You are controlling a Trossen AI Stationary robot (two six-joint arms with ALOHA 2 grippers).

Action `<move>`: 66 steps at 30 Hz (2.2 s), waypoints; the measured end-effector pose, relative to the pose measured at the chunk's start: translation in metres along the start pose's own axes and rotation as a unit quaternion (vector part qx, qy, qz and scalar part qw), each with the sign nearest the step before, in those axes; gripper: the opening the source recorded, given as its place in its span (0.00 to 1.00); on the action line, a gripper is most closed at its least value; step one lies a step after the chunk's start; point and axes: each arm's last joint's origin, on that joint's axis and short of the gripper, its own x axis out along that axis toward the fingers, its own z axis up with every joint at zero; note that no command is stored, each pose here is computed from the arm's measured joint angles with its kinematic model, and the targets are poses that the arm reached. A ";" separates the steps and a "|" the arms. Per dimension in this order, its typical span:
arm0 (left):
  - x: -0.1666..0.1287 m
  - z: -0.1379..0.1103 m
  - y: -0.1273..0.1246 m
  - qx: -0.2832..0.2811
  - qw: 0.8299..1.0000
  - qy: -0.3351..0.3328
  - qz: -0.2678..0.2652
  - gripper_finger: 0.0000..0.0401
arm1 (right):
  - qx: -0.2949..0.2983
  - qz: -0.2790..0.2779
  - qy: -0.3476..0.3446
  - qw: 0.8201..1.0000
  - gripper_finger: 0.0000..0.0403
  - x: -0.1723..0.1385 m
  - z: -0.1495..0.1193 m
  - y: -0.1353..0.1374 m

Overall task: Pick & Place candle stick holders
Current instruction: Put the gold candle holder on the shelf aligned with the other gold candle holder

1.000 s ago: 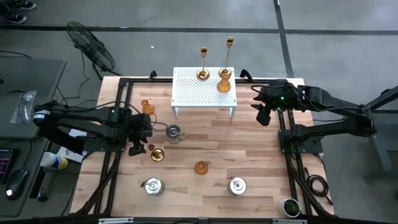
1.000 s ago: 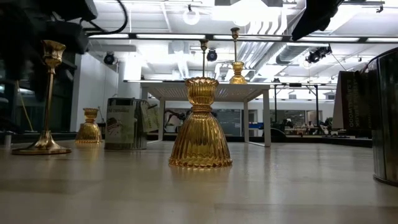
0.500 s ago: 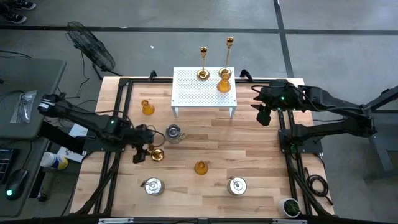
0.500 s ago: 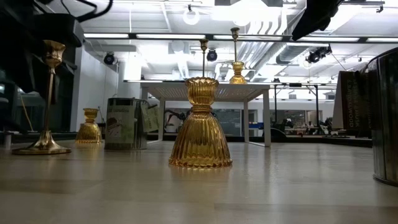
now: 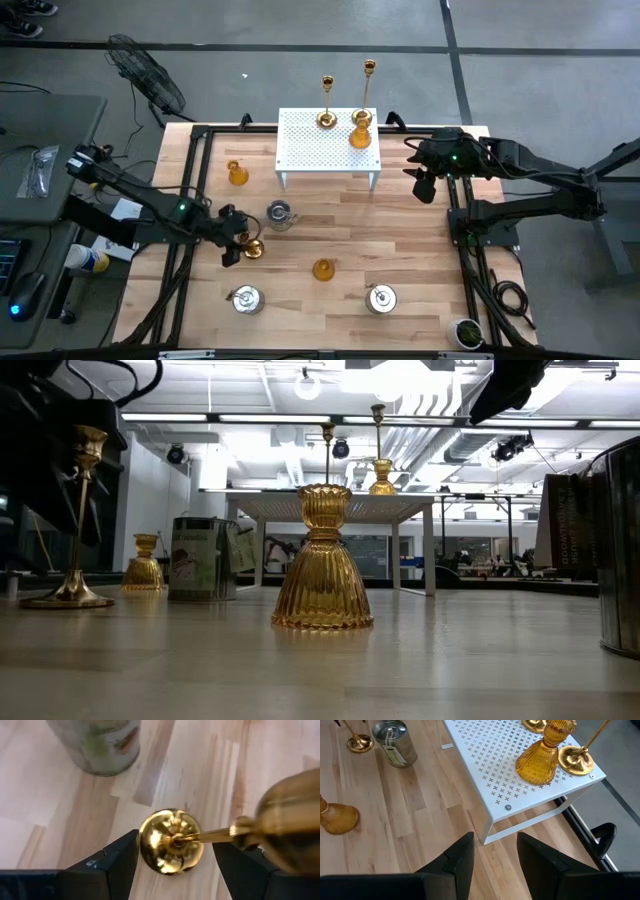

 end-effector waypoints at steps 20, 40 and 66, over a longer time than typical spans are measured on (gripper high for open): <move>-0.003 0.001 -0.007 -0.006 0.998 -0.058 0.023 0.55 | 0.000 -0.002 0.000 1.000 0.35 0.000 0.000 0.000; -0.003 0.004 -0.011 -0.009 0.997 -0.072 0.000 0.10 | 0.000 -0.002 0.000 1.000 0.35 0.000 0.000 0.000; -0.088 0.069 -0.031 -0.124 0.985 -0.120 0.024 0.02 | 0.006 -0.002 0.000 1.000 0.35 0.000 0.000 0.000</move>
